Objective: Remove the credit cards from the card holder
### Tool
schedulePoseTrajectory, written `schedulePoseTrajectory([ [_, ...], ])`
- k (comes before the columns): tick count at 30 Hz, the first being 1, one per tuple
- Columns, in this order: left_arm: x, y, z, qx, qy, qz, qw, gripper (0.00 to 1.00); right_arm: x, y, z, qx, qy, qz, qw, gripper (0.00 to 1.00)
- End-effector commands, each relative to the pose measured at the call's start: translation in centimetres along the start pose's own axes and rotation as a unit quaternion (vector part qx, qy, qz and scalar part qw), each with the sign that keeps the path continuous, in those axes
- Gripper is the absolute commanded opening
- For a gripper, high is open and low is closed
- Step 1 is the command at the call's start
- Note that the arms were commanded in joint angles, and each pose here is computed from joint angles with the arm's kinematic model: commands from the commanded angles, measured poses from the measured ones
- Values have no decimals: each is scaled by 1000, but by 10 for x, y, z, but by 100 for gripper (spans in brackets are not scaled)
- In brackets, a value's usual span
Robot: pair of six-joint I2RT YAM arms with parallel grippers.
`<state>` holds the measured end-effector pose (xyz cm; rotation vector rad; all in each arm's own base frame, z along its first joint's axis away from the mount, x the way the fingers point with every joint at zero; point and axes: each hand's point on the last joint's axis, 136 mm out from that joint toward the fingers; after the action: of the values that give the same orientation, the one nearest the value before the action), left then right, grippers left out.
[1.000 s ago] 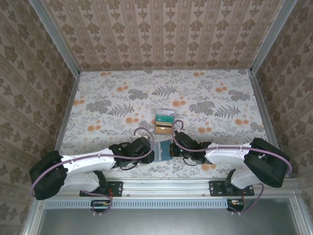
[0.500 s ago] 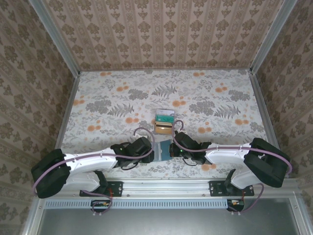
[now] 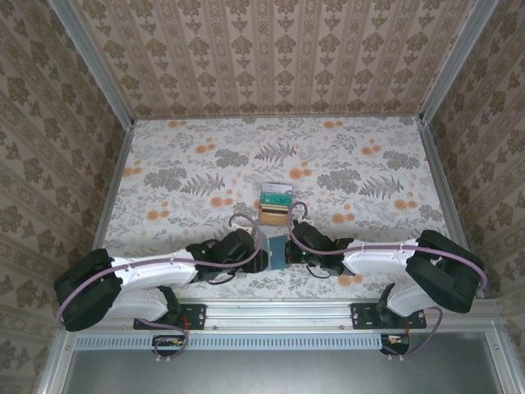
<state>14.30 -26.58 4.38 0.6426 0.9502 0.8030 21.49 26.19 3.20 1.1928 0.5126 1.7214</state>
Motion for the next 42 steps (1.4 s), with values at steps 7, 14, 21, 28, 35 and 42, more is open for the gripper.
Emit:
schedulePoseTrajectory([
  [7, -26, 9, 13, -21, -26, -54, 998, 73, 3, -2, -6, 10, -4, 7, 1000, 0],
  [14, -57, 6, 25, -33, -50, -93, 994, 60, -6, 11, 6, -27, -16, -7, 999, 2],
  [21, -71, -12, 24, -16, -53, -104, 993, 54, -22, 41, 21, -73, -14, -28, 997, 20],
  [28, -83, -15, 25, -13, -60, -120, 991, 54, -30, 53, 25, -84, -15, -33, 996, 29],
  [35, -97, -26, 23, 5, -70, -130, 989, 53, -33, 57, 27, -88, -18, -32, 995, 33],
  [42, -70, -15, 27, -13, -56, -90, 994, 47, -25, 59, 27, -82, -11, -14, 996, 34],
])
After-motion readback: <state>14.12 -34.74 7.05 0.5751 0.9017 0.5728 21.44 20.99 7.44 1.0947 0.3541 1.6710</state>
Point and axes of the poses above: each hand's point on the last joint's axis, 136 mm out from that joint toward the fingers, its own y axis back along the fingers, its own x axis along the line the jaws close on, z = x × y, and after that the axes turned 3 degrees about -y, right-handed
